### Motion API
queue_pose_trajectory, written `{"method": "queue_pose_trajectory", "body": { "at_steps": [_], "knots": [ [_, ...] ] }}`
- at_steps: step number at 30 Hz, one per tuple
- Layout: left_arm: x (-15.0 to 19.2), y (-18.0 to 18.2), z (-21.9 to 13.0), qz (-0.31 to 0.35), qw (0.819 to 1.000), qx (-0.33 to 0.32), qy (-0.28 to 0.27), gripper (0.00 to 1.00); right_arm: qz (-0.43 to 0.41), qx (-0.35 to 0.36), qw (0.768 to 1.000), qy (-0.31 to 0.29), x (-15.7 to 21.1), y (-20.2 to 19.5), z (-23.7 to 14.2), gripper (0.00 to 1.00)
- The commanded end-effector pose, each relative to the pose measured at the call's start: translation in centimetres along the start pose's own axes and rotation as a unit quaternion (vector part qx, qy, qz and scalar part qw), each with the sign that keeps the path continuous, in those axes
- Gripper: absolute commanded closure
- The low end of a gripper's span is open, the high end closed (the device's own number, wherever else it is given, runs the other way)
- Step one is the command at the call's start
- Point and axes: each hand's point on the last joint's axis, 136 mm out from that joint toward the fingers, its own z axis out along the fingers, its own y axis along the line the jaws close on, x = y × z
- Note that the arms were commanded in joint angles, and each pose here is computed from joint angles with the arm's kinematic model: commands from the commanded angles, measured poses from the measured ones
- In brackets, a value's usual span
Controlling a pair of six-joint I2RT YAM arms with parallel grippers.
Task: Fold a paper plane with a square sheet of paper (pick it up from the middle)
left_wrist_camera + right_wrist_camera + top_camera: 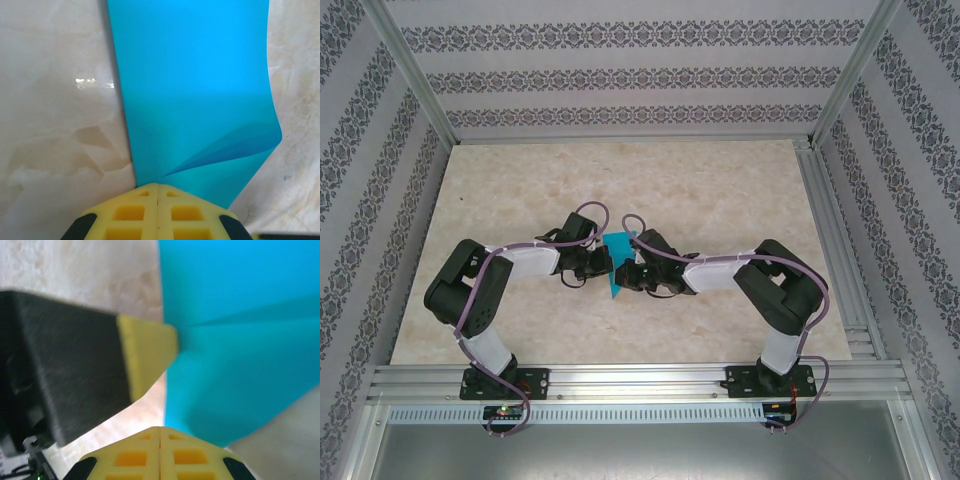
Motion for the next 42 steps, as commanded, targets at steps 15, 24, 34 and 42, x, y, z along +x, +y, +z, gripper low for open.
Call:
{"method": "queue_pose_trajectory", "body": {
  "at_steps": [15,24,34,42],
  "knots": [
    [2.0,4.1,1.1,-0.021,0.996,-0.087,0.027,0.94,-0.019,0.011,0.999,0.047,2.4,-0.1,1.7,0.93],
    [1.9,4.1,1.0,-0.021,0.996,-0.088,0.026,0.94,-0.038,-0.002,0.997,0.063,3.2,1.1,1.3,0.92],
    [1.9,4.1,1.0,-0.020,0.996,-0.088,0.026,0.94,-0.028,0.033,0.997,0.067,3.0,0.0,1.4,0.92],
    [2.0,4.1,0.9,-0.018,0.995,-0.090,0.028,0.94,-0.042,0.007,0.998,-0.038,-2.9,1.7,-3.3,0.90]
  ]
}}
